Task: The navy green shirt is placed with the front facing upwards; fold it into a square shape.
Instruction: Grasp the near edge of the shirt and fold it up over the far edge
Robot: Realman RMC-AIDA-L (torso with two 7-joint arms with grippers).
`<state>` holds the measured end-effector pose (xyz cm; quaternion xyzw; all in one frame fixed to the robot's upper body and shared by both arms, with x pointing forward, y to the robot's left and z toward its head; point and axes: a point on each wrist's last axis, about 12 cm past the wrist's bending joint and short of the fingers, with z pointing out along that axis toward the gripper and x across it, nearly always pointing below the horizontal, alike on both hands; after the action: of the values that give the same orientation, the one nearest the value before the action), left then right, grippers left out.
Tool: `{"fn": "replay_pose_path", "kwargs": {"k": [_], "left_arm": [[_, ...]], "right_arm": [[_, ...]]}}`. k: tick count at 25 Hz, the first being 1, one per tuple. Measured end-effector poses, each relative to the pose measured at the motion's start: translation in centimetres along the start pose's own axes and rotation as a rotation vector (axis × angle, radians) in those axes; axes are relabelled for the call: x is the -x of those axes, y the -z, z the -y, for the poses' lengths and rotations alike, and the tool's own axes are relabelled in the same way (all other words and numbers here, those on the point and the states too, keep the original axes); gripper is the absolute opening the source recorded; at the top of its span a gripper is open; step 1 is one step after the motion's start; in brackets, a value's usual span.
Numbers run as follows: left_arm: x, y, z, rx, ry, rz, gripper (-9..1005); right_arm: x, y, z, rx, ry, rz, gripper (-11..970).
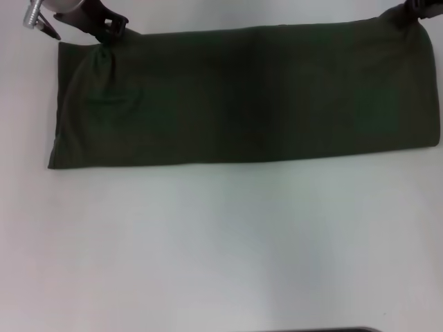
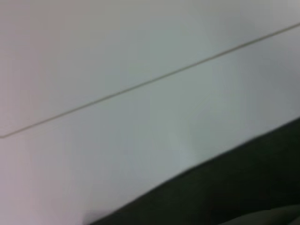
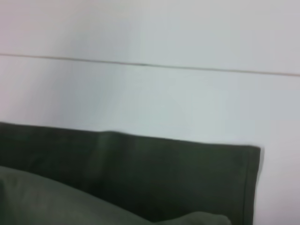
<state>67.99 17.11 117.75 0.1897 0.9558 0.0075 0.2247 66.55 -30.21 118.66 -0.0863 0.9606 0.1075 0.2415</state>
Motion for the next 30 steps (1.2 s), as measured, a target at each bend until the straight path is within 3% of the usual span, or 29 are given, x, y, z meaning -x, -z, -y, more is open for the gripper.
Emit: {"fn": "replay_pose_path", "kwargs": {"k": [19, 30], "left_arm": [[0.9, -0.4, 0.5, 0.021, 0.028, 0.097, 37], [0.6, -1.2, 0.5, 0.024, 0.038, 0.122, 38]], "right_arm": [[1.1, -2.6, -1.8, -0.07, 0.051, 0.123, 54], [0.5, -3.3, -1.5, -0.082, 0.044, 0.122, 53]]}}
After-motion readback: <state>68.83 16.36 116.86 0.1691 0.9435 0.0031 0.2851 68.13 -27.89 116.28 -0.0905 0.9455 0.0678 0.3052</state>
